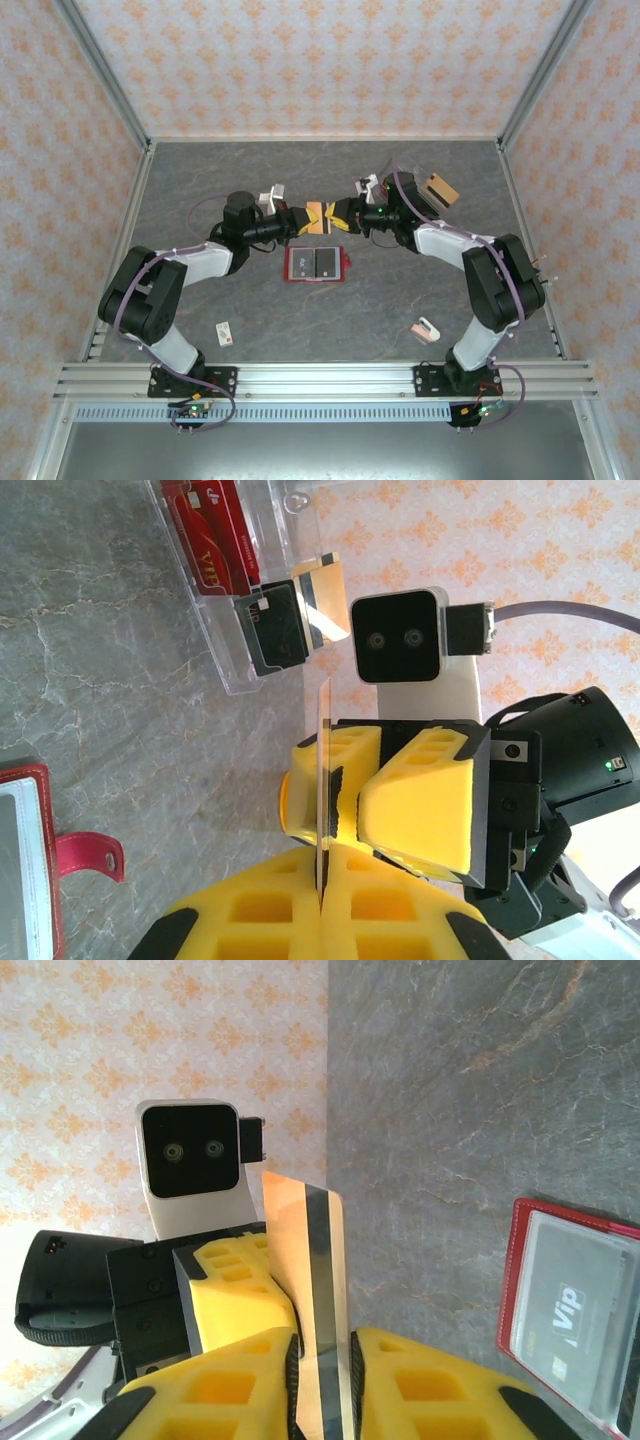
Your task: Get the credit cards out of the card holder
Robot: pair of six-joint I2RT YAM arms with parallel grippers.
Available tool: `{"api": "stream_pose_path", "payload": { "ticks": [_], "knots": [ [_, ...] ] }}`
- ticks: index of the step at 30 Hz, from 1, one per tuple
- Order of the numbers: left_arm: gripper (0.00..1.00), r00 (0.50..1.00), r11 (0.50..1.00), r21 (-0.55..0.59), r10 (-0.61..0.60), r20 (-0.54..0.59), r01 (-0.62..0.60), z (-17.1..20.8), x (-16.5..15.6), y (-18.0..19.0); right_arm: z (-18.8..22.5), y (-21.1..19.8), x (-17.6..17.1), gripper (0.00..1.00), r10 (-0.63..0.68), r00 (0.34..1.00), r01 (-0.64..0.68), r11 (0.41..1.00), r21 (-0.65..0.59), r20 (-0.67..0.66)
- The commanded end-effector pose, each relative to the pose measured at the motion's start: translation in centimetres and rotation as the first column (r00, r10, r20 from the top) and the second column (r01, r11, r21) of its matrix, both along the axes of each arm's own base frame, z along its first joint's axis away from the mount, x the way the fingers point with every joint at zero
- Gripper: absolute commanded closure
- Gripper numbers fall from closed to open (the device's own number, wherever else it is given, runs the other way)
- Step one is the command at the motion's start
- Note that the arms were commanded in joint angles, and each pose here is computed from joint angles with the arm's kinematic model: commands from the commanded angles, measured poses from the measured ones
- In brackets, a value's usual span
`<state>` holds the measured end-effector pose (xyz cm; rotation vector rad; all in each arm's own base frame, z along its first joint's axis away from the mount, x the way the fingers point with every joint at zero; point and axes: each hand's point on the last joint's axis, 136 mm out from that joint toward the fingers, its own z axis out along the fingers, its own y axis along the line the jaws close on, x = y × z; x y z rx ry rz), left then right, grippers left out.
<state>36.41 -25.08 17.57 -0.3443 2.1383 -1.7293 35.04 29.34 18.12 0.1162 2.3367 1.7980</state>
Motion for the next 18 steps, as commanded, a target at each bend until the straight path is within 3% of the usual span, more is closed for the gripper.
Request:
{"api": "stream_pose_path", "payload": {
  "ticks": [1,8,12,14,18],
  "knots": [
    [1.00,0.999,1.000,-0.026,0.002,0.051,-0.001,2.0,-0.2,-0.3,2.4,1.4,0.5,0.76,0.035,0.997,-0.040,0.997,0.062,0.072],
    [1.00,0.999,1.000,-0.022,0.005,0.046,-0.004,2.1,-0.1,-0.4,2.2,2.0,0.8,0.77,0.038,0.997,-0.043,0.997,0.060,0.070],
    [1.00,1.000,1.000,0.030,0.009,0.008,-0.009,1.1,-0.1,-0.1,1.7,1.7,1.2,0.94,0.028,0.997,-0.029,0.999,0.014,0.077],
    [0.87,0.997,0.988,0.152,0.018,-0.072,-0.007,-1.0,-0.5,0.6,1.2,0.7,1.6,1.00,0.007,0.995,-0.001,0.998,-0.061,0.098],
    [0.63,0.983,0.930,0.366,0.067,-0.170,0.000,-4.2,-1.5,2.7,0.6,-2.8,2.9,1.00,-0.036,0.982,0.085,0.961,-0.264,0.186]
  ]
}}
